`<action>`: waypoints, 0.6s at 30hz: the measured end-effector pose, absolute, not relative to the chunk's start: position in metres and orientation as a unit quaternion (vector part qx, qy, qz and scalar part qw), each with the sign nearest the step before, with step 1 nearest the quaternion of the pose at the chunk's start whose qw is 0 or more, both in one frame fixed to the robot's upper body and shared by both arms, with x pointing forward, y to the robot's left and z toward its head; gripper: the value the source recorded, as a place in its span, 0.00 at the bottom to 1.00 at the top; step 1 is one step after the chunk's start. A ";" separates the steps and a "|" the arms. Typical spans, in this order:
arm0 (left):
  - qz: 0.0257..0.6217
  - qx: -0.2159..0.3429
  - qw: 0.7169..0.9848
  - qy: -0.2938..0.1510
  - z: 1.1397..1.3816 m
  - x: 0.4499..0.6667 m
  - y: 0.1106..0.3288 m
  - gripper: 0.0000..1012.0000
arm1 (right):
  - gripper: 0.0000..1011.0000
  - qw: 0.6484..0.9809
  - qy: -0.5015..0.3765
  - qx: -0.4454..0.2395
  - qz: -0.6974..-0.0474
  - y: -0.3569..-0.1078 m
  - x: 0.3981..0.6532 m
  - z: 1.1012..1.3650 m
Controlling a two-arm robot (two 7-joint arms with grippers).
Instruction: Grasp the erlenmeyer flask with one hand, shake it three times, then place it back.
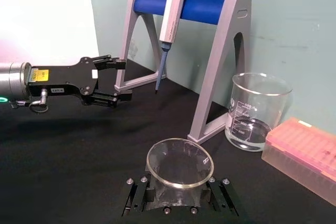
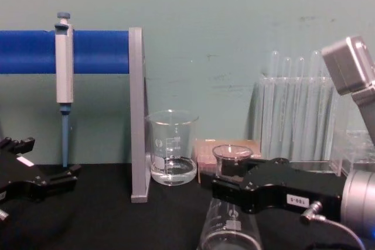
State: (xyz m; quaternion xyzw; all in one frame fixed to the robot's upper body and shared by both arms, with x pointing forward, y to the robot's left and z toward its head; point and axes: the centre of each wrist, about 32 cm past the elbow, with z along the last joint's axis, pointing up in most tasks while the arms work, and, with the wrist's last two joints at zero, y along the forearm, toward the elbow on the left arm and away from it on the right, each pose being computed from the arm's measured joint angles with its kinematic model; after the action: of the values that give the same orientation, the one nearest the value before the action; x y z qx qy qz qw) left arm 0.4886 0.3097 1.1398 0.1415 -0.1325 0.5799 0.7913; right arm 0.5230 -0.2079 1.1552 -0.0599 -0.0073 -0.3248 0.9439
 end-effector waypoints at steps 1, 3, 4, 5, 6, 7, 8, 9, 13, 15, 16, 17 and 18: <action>0.580 0.141 0.791 -0.132 1.140 0.489 0.310 0.99 | 0.45 0.944 -0.008 -0.060 -0.324 -0.208 0.523 1.155; 0.580 0.141 0.791 -0.132 1.140 0.489 0.310 0.99 | 0.45 0.945 -0.008 -0.060 -0.323 -0.208 0.523 1.154; 0.580 0.141 0.791 -0.132 1.140 0.489 0.310 0.99 | 0.45 0.945 -0.008 -0.060 -0.322 -0.208 0.523 1.153; 0.580 0.141 0.791 -0.132 1.140 0.489 0.310 0.99 | 0.45 0.945 -0.008 -0.060 -0.321 -0.208 0.523 1.153; 0.580 0.141 0.791 -0.132 1.140 0.489 0.310 0.99 | 0.45 0.945 -0.007 -0.060 -0.321 -0.207 0.523 1.153; 0.580 0.141 0.791 -0.132 1.140 0.489 0.310 0.99 | 0.45 0.945 -0.008 -0.060 -0.320 -0.207 0.523 1.152; 0.580 0.141 0.791 -0.132 1.140 0.489 0.310 0.99 | 0.45 0.945 -0.008 -0.060 -0.320 -0.207 0.523 1.152; 0.580 0.142 0.791 -0.132 1.140 0.489 0.310 0.99 | 0.45 0.946 -0.008 -0.059 -0.320 -0.207 0.523 1.152; 0.580 0.142 0.791 -0.132 1.140 0.489 0.310 0.99 | 0.45 0.946 -0.008 -0.059 -0.319 -0.207 0.524 1.151; 0.580 0.141 0.791 -0.132 1.140 0.489 0.310 0.99 | 0.45 0.946 -0.008 -0.058 -0.319 -0.207 0.524 1.151; 0.580 0.142 0.791 -0.132 1.140 0.489 0.310 0.99 | 0.45 0.946 -0.008 -0.058 -0.319 -0.207 0.524 1.151; 0.580 0.141 0.791 -0.132 1.140 0.489 0.310 0.99 | 0.45 0.946 -0.008 -0.058 -0.319 -0.207 0.524 1.151; 0.580 0.142 0.791 -0.132 1.140 0.489 0.310 0.99 | 0.45 0.946 -0.008 -0.059 -0.319 -0.207 0.524 1.151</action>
State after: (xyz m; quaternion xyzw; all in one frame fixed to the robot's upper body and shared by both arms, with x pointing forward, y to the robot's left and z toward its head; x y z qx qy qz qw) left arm 0.4886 0.3097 1.1398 0.1415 -0.1325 0.5799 0.7913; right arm 0.5241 -0.2072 1.1511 -0.0586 -0.0077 -0.3188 0.9460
